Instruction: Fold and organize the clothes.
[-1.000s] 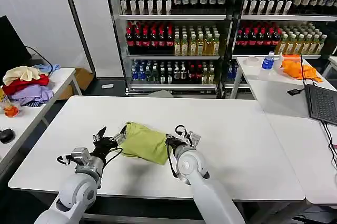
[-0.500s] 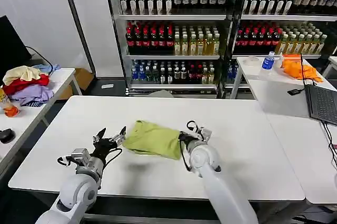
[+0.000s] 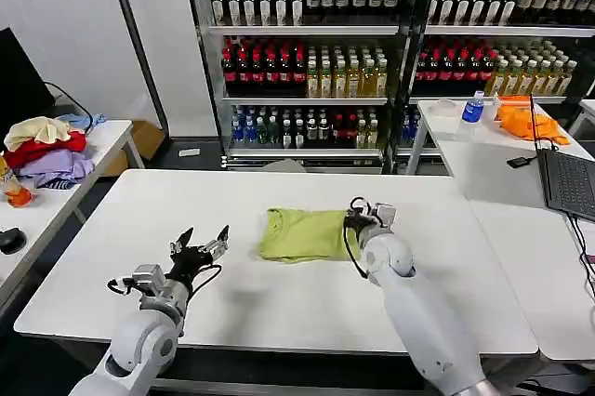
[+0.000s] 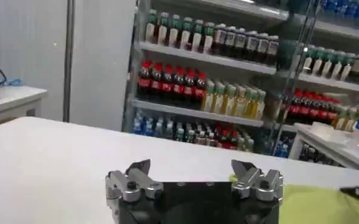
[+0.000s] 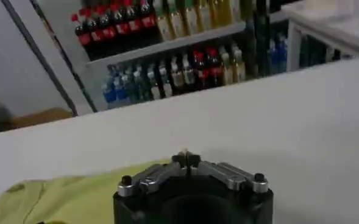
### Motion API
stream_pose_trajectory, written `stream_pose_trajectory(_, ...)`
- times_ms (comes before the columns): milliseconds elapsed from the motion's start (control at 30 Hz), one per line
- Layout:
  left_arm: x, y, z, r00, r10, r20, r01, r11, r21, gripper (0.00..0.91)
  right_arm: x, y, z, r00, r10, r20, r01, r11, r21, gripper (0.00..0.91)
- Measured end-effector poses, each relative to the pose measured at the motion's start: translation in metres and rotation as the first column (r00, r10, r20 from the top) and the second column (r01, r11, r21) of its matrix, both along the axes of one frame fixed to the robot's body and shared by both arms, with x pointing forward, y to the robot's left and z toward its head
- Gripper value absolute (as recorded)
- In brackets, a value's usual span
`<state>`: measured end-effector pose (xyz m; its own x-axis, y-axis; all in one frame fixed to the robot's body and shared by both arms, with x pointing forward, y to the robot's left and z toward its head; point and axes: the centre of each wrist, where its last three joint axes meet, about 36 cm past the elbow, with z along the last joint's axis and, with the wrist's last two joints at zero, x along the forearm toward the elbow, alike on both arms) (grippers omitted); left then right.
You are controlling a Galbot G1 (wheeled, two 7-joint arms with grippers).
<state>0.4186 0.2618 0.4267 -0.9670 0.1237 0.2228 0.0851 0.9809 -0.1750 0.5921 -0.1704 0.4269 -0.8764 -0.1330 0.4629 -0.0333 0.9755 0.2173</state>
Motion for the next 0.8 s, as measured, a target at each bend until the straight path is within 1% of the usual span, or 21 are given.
stream_pose_trajectory(33,0.0,-0.001,0.0,1.0,-0.001,-0.001,0.001,1.0,-0.001,0.907,0.002,-0.001,0.0,1.0,0.005,0.011,-0.005,1.0,-0.011,0.191)
stream_pose_trajectory(67,-0.001,-0.001,-0.001,1.0,-0.002,-0.001,0.002,1.0,-0.002,0.907,0.004,-0.003,0.0,1.0,0.009,0.017,-0.009,1.0,-0.02,0.907)
stream_pose_trajectory(200,-0.004,-0.004,0.0,1.0,-0.008,0.0,0.008,1.0,-0.003,0.907,0.007,-0.012,-0.001,0.999,0.022,0.046,-0.019,0.998,-0.062,0.907)
stream_pose_trajectory(333,-0.007,-0.005,0.0,1.0,-0.013,0.001,0.013,1.0,-0.001,0.907,-0.004,-0.02,-0.002,0.995,0.036,0.091,-0.026,0.994,-0.103,0.907)
stream_pose_trajectory(433,-0.009,-0.006,0.001,1.0,-0.015,0.004,0.015,1.0,-0.001,0.907,-0.021,-0.03,-0.001,0.988,0.044,0.151,-0.023,0.991,-0.135,0.907)
stream_pose_trajectory(600,-0.014,-0.008,0.003,1.0,-0.02,0.011,0.02,1.0,-0.003,0.907,-0.062,-0.053,0.0,0.965,0.049,0.258,0.001,0.981,-0.192,0.907)
stream_pose_trajectory(800,-0.018,-0.009,0.002,0.999,-0.019,0.026,0.019,1.0,0.007,0.907,-0.118,-0.08,0.002,0.927,0.039,0.372,0.054,0.97,-0.236,0.907)
